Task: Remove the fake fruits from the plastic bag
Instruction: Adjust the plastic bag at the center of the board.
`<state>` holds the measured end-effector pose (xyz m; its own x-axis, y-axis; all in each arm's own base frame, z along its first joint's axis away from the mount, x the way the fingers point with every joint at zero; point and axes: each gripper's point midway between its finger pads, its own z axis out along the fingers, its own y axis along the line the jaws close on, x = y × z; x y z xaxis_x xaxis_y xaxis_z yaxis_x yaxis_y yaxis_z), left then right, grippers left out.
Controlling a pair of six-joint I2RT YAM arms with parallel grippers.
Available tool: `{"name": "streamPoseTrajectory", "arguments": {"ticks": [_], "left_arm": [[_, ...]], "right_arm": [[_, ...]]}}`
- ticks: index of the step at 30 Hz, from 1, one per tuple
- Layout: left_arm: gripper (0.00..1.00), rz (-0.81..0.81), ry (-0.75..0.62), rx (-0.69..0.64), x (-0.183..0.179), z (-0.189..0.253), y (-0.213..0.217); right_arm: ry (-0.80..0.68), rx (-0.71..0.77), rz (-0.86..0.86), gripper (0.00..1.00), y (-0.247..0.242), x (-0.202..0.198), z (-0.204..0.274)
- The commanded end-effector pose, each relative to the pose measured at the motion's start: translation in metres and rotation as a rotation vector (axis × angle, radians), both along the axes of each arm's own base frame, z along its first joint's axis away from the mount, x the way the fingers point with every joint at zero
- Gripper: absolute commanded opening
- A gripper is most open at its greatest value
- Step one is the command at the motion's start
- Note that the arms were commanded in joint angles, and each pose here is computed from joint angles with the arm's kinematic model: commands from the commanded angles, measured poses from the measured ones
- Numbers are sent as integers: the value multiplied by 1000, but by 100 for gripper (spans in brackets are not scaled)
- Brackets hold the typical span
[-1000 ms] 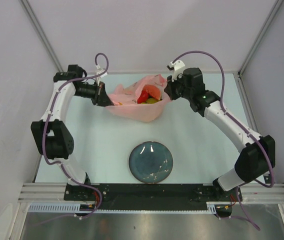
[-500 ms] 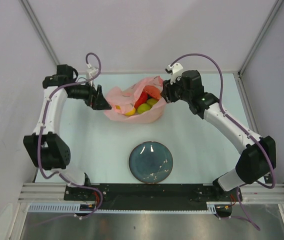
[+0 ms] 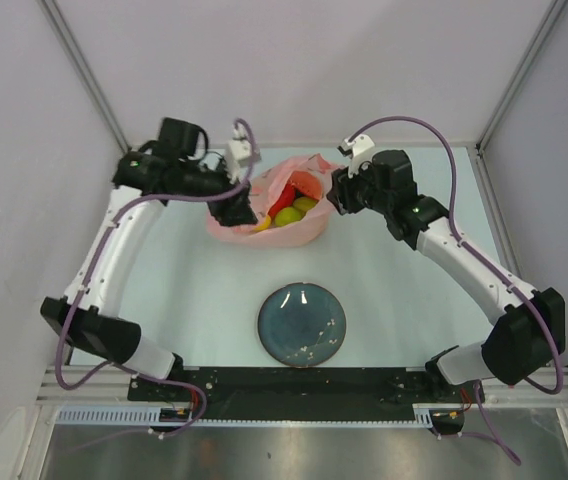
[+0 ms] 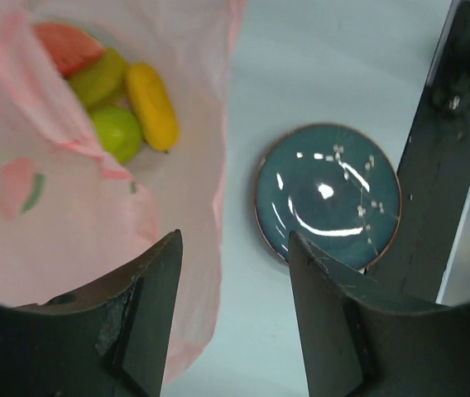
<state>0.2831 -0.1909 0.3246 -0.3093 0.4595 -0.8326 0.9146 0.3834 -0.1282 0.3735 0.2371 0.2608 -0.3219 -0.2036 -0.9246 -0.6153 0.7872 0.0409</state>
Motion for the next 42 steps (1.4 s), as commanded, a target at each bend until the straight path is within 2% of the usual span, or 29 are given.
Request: {"name": "streamPoseTrajectory", "arguments": {"ticks": [1,2,6,10,13,14,15,18,21,22,23,26,29,32,34,37,40,41,42], "left_arm": [[61,26,-115,283,19,-46,4],[61,53,-142,335,27,-51,10],[56,150,-172,409,51,-54,19],[54,129,-118,433,44,-63,20],[45,65,-29,421,26,-78,14],[36,45,-5,419,21,-82,12],[31,33,31,428,16,-89,11],[22,51,53,431,18,-98,6],[20,109,34,450,30,-102,8],[22,130,27,461,34,-105,9],[42,180,16,498,40,-109,17],[68,264,15,579,52,-126,31],[78,284,4,606,57,-135,36],[80,319,-36,623,68,-145,40],[78,391,-105,669,83,-145,52],[66,440,-191,730,99,-153,64],[52,489,-244,783,112,-156,75],[43,503,-246,776,115,-154,78],[39,497,-241,762,116,-152,76]], "right_arm": [[-50,36,1,48,0,-3,19],[-54,39,-4,48,-3,-5,21],[-49,47,-11,47,-8,-10,20],[-33,56,-33,46,-18,-11,16],[-18,61,-47,45,-22,-10,11],[-18,62,-52,45,-24,-9,11],[-18,62,-53,45,-24,-8,10],[-14,67,-51,45,-23,-8,10],[2,75,-47,45,-22,-11,8],[6,74,-49,45,-23,-13,5],[8,76,-50,45,-24,-15,5],[14,71,-61,45,-30,-19,-1],[15,69,-82,45,-38,-19,-3],[9,72,-100,45,-45,-15,-2],[8,73,-103,45,-46,-15,-2],[12,71,-105,45,-47,-15,-3],[11,70,-109,45,-48,-14,-3],[6,72,-111,45,-48,-13,-1],[2,72,-116,44,-50,-12,0]]}}
